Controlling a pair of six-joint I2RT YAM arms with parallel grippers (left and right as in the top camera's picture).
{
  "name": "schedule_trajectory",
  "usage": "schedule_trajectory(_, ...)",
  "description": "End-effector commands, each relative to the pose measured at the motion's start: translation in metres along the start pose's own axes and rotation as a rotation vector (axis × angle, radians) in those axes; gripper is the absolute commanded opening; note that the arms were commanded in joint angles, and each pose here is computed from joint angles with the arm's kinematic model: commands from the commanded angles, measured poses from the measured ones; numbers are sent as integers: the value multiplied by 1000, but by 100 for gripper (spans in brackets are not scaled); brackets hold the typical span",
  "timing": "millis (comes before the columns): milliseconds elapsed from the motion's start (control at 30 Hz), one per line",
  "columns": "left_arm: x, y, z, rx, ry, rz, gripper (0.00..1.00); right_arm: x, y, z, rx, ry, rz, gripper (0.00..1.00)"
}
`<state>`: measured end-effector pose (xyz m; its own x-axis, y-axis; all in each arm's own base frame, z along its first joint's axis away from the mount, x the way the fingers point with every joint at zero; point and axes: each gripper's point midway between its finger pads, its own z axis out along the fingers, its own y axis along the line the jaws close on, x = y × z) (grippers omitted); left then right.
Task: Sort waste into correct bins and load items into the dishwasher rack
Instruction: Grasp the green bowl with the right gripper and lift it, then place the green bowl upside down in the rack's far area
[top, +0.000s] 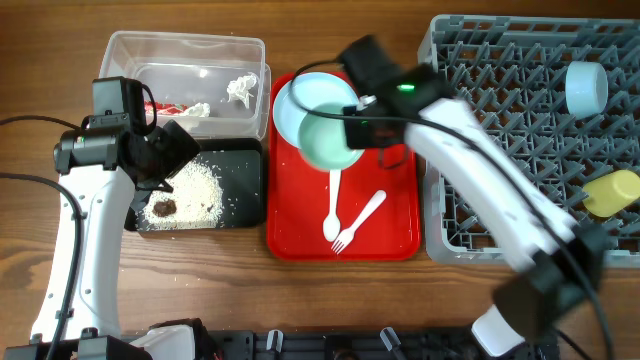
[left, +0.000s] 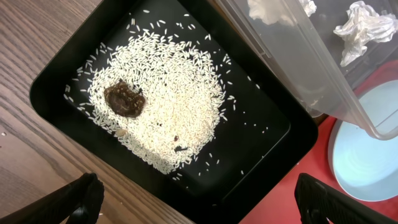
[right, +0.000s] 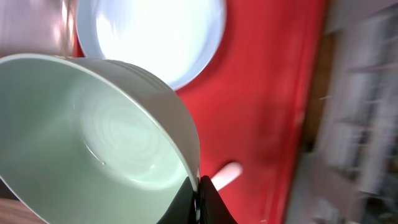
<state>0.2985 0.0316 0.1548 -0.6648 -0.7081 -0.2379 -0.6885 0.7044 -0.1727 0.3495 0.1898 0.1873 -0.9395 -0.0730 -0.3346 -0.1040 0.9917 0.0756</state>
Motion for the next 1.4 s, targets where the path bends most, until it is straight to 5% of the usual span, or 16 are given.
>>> schedule_trajectory(0,-2,3,0,-10,-10,-18,100,-14,-34,-31,57,-94,50,4)
schedule_trajectory(967,-2,3,0,-10,-10,-18,100,-18,-110,-44,199,-94,151,4)
schedule_trajectory(1367,-3,3,0,-10,-11,-18,100,-84,-314,-116,783,-444,334,4)
